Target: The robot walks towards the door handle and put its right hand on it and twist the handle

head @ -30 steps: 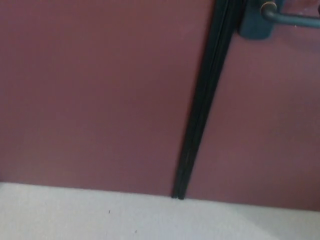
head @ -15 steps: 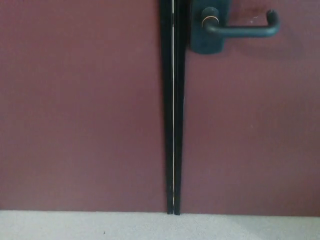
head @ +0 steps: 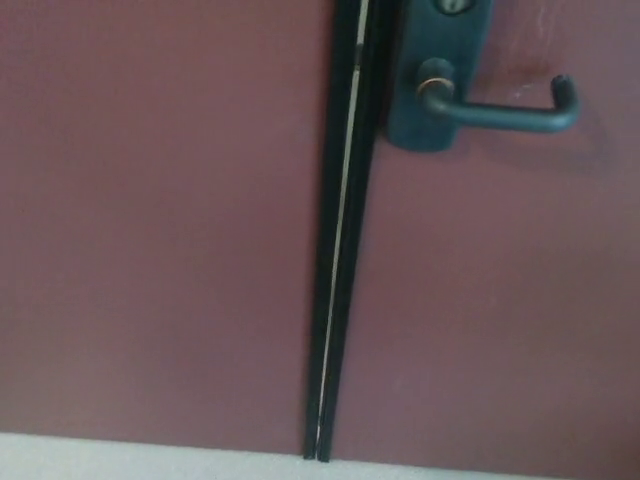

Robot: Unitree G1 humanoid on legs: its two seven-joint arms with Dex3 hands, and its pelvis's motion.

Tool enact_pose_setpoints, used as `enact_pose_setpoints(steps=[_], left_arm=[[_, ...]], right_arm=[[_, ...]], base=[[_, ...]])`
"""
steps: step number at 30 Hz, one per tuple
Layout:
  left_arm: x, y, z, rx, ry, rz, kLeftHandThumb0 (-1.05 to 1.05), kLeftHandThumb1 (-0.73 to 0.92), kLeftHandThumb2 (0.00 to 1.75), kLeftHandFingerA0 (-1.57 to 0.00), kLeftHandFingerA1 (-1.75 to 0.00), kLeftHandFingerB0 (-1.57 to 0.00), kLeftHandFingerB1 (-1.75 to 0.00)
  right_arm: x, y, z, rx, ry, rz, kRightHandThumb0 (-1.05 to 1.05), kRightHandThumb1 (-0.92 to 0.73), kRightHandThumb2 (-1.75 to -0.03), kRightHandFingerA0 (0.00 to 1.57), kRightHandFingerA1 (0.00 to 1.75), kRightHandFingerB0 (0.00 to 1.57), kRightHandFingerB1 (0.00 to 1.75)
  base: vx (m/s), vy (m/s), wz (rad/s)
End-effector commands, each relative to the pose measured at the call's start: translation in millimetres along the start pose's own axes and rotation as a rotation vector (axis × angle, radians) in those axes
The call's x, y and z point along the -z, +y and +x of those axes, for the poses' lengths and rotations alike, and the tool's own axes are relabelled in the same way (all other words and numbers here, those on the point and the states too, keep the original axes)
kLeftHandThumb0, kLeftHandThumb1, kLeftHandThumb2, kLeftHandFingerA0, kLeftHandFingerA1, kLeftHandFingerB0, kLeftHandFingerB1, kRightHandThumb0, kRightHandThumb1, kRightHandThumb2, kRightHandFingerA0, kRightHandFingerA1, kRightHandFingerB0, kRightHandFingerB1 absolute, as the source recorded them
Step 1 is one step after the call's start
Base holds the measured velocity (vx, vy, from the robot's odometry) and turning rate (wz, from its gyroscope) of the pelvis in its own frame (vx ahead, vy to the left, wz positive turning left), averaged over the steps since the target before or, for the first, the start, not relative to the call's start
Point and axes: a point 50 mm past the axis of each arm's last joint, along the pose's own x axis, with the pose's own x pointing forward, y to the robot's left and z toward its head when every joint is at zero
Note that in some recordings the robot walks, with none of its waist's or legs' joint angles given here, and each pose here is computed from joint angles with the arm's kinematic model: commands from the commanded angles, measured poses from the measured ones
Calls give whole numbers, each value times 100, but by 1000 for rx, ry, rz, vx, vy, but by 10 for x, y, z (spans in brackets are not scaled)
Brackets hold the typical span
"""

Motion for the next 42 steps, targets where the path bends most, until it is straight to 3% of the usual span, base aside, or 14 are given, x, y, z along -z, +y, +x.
enact_pose_setpoints(steps=[1, 12, 13, 19, 20, 21, 23, 24, 27, 42], left_arm=[[-26, -19, 13, 8, -5, 6, -30, 41, 62, -49, -50, -37, -43], [-25, -10, 4, 10, -17, -9, -30, 41, 62, -49, -50, -37, -43], [-23, -11, 4, 8, -16, -4, -30, 41, 62, -49, -50, -37, -43], [-21, -15, 7, 6, -11, 11, -30, 41, 62, -49, -50, -38, -43], [-21, -15, 7, 6, -11, 11, -26, 47, 54, -53, -45, -40, -37], [-24, -12, 6, 7, -13, 11, -30, 41, 62, -49, -50, -38, -44], [-35, -7, 9, 7, -19, 10, -30, 41, 62, -50, -50, -38, -44], [-58, -7, 18, 6, -22, 17, -24, 48, 54, -54, -45, -40, -37], [-68, -7, 22, 6, -24, 21, -24, 48, 54, -54, -45, -40, -37], [-87, 10, 13, 14, -48, 13, -24, 48, 54, -56, -46, -41, -38]], right_arm=[[-5, -13, 7, -2, 8, 14, -35, -51, -66, 54, 47, 43, 43], [-29, -3, 19, -3, 15, -5, -35, -51, -67, 55, 48, 44, 43], [-31, -2, 20, -4, 15, -15, -29, -57, -57, 58, 42, 48, 38], [-11, 8, 13, -12, 21, -13, -30, -58, -57, 57, 41, 48, 38], [-11, 9, 14, -12, 21, -13, -30, -58, -57, 54, 41, 47, 38], [-10, 11, 14, -11, 24, -26, -31, -58, -57, 54, 40, 47, 37], [-12, 16, 16, -13, 28, -46, -31, -59, -57, 54, 40, 47, 37], [-24, 20, 19, -13, 28, -42, -31, -59, -58, 53, 40, 46, 37], [-29, 22, 21, -13, 28, -40, -31, -59, -58, 53, 40, 46, 37], [-95, 49, 35, -42, 8, -28, -31, -60, -58, 53, 40, 46, 37]], base=[[74, -300, 5], [191, -128, -7], [91, 7, -8], [335, 126, -1], [347, 218, -40], [356, 216, 12], [310, 58, 3], [191, 29, 7], [213, 7, 8], [199, -152, 7]])
